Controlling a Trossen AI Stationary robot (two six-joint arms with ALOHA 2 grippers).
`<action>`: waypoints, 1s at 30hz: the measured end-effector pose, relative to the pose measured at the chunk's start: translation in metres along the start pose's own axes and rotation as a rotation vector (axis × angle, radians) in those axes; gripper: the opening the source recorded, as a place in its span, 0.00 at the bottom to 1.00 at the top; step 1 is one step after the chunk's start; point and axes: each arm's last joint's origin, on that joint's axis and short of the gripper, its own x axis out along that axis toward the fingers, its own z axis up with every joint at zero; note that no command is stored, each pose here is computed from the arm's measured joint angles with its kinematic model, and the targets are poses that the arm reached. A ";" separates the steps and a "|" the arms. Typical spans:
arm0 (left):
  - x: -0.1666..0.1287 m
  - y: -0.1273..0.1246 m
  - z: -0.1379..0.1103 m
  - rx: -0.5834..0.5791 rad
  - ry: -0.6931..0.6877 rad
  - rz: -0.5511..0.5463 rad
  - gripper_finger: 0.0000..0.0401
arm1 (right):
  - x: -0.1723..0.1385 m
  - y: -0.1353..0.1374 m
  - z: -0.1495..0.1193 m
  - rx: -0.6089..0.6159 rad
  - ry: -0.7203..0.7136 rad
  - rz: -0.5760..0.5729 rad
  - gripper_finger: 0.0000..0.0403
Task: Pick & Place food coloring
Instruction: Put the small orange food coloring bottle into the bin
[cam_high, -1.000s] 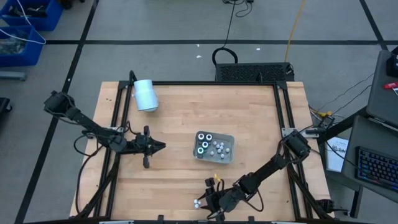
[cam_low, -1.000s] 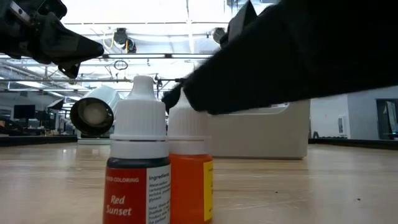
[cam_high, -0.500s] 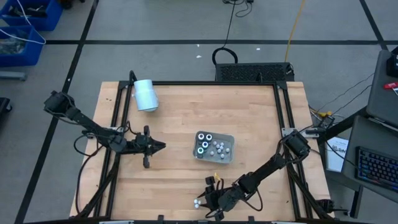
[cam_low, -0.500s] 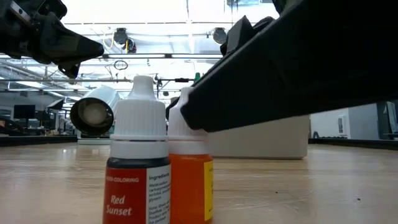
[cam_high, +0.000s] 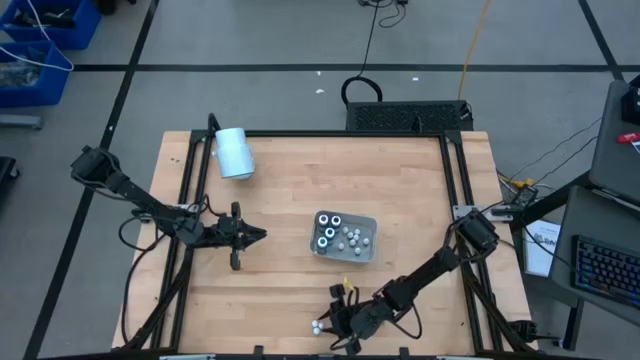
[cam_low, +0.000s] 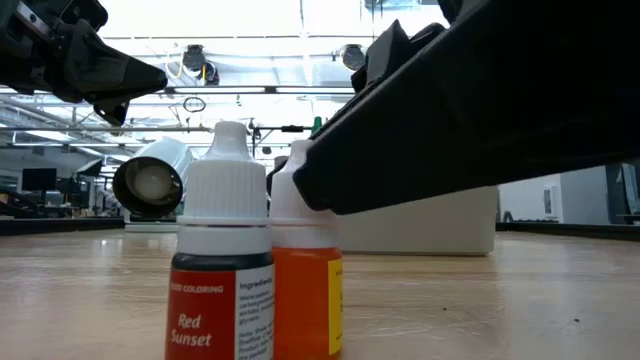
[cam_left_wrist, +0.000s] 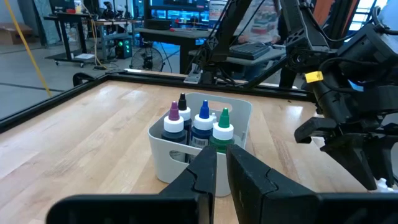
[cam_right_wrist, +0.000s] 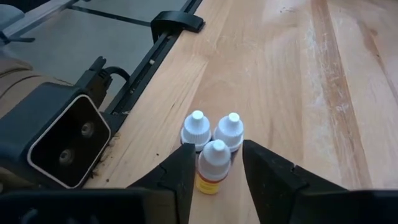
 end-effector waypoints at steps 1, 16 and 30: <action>0.000 0.000 0.000 0.001 0.000 0.000 0.10 | 0.000 0.000 0.000 0.002 0.000 0.003 0.30; 0.000 0.000 0.000 0.010 0.000 0.000 0.10 | 0.014 -0.003 -0.013 0.014 -0.008 0.039 0.20; 0.000 0.000 0.000 0.010 0.000 -0.001 0.10 | -0.019 -0.010 0.019 -0.004 0.058 0.000 0.17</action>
